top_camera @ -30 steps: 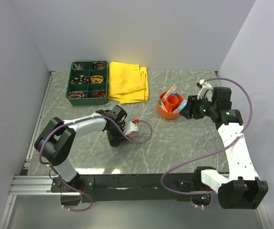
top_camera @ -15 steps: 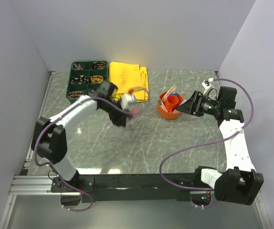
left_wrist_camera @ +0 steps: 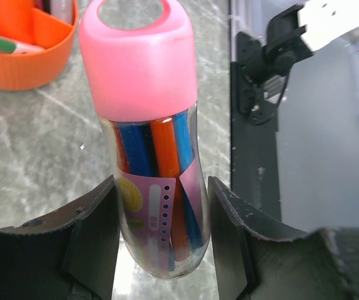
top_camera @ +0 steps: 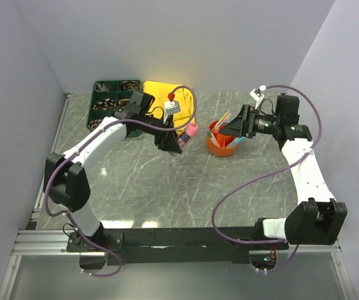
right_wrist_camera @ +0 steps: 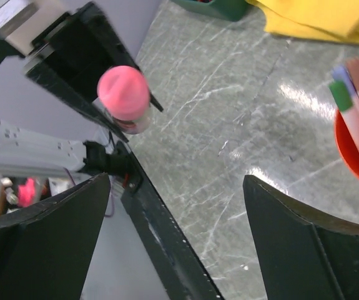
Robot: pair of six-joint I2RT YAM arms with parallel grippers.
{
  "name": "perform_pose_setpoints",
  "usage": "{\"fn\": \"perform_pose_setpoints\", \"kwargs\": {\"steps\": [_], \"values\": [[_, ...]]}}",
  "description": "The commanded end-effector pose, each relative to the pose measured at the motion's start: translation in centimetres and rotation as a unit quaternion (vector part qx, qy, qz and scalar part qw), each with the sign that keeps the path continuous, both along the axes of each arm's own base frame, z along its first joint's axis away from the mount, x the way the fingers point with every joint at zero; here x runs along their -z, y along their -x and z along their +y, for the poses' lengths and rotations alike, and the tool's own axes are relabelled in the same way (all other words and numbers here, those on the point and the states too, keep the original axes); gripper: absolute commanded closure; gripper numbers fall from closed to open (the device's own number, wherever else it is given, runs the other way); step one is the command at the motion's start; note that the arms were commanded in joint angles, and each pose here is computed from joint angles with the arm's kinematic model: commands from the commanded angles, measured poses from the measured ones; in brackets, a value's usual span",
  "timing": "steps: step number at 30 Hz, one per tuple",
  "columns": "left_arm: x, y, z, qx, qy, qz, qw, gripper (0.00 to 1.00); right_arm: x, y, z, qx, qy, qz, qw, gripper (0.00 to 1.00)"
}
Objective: Sort the stationery into containers
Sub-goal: Pick up the stationery from the center of the board, then place the stationery in the storage box.
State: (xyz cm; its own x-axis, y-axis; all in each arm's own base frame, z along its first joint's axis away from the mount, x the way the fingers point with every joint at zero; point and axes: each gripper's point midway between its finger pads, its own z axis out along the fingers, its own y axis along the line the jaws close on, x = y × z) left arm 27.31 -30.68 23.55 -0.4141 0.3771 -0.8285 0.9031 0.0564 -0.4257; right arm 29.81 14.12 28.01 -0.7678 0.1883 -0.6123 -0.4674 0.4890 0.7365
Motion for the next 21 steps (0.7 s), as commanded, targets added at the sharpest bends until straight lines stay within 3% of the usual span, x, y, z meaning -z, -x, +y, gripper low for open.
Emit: {"fn": "perform_pose_setpoints", "kwargs": {"steps": [1,12,21], "values": [[-4.0,0.2,-1.7,0.036,0.061,-0.010,0.997,0.99,-2.3,-0.6,1.4,-0.042,0.029,-0.084,0.995,0.04],[-6.9,1.6,-3.7,0.103,0.129,0.063,0.984,0.99,-2.4,-0.1,5.6,-0.126,0.064,-0.139,0.980,0.03],[-6.9,2.6,-4.8,0.134,0.139,0.083,0.978,0.99,-4.6,-0.1,7.8,-0.167,0.027,-0.155,0.973,0.02]]}}
